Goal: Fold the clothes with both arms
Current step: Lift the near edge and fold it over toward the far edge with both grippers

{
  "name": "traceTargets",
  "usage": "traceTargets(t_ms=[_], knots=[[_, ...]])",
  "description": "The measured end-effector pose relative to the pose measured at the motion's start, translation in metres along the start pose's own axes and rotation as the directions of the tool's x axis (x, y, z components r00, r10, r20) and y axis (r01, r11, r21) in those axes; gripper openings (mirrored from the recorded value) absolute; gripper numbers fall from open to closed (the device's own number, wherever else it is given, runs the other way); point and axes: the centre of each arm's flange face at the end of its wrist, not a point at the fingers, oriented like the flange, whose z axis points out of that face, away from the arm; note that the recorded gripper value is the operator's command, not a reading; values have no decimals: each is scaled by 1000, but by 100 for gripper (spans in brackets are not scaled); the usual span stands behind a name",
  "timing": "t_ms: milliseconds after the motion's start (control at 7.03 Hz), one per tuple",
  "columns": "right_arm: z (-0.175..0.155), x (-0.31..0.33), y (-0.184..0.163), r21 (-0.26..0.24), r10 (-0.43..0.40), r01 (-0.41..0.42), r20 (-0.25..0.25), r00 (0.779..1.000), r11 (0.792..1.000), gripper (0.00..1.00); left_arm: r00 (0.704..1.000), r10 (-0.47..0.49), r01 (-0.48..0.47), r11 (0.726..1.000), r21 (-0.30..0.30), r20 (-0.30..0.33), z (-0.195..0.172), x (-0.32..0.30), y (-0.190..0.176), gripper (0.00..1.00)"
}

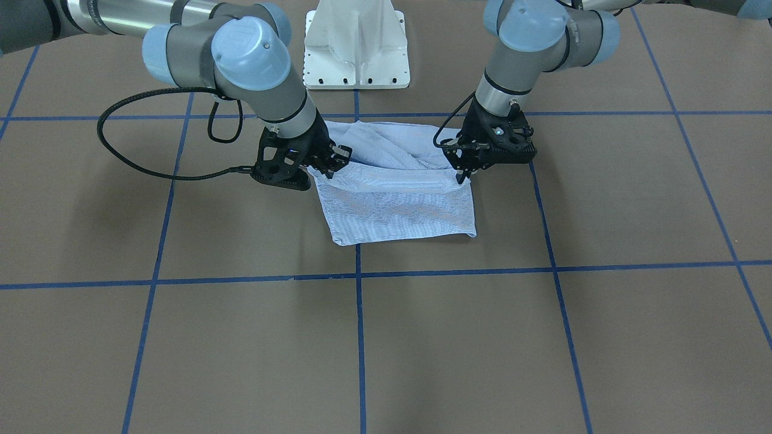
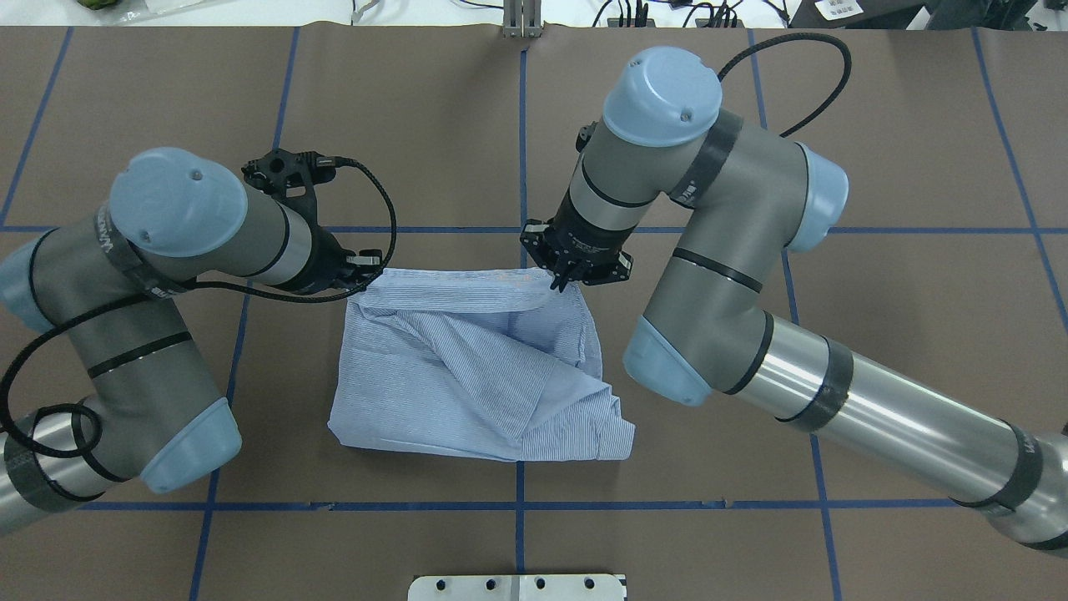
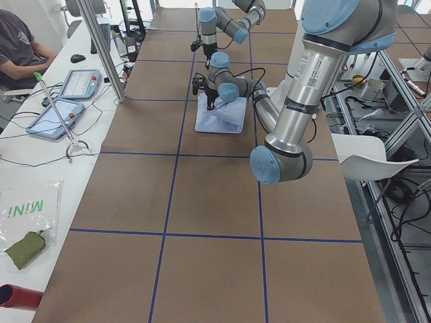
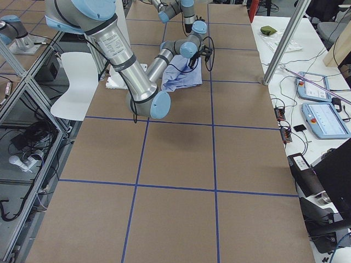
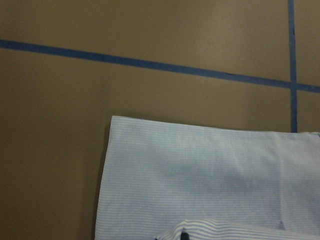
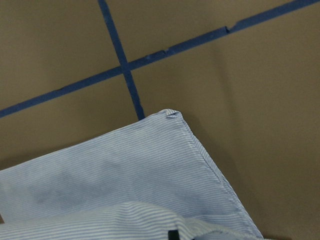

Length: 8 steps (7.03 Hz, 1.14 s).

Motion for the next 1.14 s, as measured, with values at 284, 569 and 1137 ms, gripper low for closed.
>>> traceTargets(t_ms=[284, 569, 1137], knots=[[1, -15, -24, 21, -3, 3, -14, 1000, 1000, 0, 1000, 0, 0, 1000, 7, 15, 6, -8, -19, 0], [17, -26, -48, 47, -8, 10, -35, 999, 999, 0, 1000, -3, 3, 1000, 12, 26, 12, -13, -31, 0], [30, -30, -60, 60, -20, 22, -23, 1000, 998, 100, 1000, -2, 2, 1000, 16, 22, 32, -21, -38, 100]])
